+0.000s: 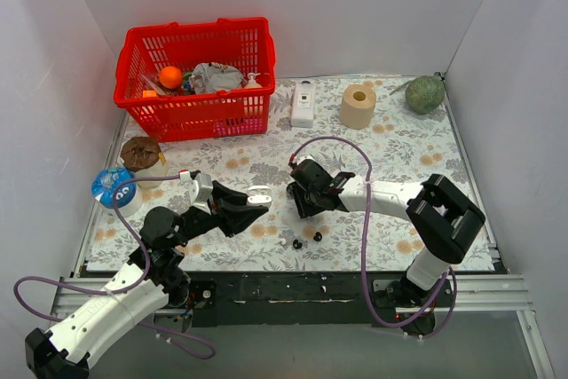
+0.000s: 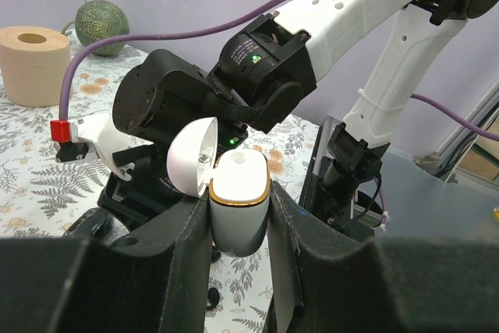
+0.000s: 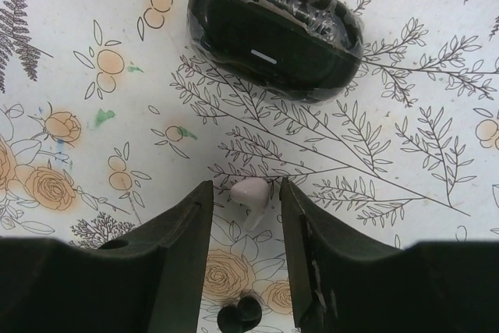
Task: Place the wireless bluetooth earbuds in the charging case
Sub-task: Pick up the earbud from the center of the board.
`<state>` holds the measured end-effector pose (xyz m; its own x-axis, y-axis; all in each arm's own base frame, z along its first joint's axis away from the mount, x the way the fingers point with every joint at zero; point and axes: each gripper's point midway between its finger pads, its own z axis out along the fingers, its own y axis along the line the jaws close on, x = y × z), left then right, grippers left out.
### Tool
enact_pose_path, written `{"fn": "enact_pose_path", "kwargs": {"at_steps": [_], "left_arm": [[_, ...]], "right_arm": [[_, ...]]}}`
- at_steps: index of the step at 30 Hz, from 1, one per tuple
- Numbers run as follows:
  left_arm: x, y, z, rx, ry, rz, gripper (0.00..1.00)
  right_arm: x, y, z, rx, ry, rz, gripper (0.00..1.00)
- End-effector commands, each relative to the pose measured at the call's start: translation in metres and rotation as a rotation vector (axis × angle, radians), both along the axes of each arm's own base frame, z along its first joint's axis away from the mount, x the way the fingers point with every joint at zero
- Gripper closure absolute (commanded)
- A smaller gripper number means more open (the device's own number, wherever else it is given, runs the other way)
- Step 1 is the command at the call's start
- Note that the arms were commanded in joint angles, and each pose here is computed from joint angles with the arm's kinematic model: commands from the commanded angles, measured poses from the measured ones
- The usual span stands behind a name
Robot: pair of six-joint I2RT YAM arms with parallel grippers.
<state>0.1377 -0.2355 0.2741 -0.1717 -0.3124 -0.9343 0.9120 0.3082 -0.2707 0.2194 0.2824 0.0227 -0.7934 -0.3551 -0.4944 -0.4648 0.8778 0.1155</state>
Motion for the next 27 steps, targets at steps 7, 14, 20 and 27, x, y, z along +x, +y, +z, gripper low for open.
{"fn": "enact_pose_path", "kwargs": {"at_steps": [7,14,20,27], "left_arm": [[-0.004,0.000,0.006,-0.013,-0.012,-0.011,1.00],[-0.003,0.000,0.005,-0.013,-0.007,-0.009,1.00],[0.000,0.000,0.007,-0.019,-0.010,0.003,1.00],[0.018,-0.004,0.030,-0.059,-0.056,0.057,1.00]], "right_arm": [[-0.016,-0.013,-0.012,-0.034,0.038,-0.001,0.62],[-0.016,-0.013,-0.010,-0.021,0.033,0.000,0.86],[-0.001,-0.004,0.047,0.113,-0.117,-0.001,0.99],[0.017,0.000,0.204,0.348,-0.464,0.057,0.99]]}}
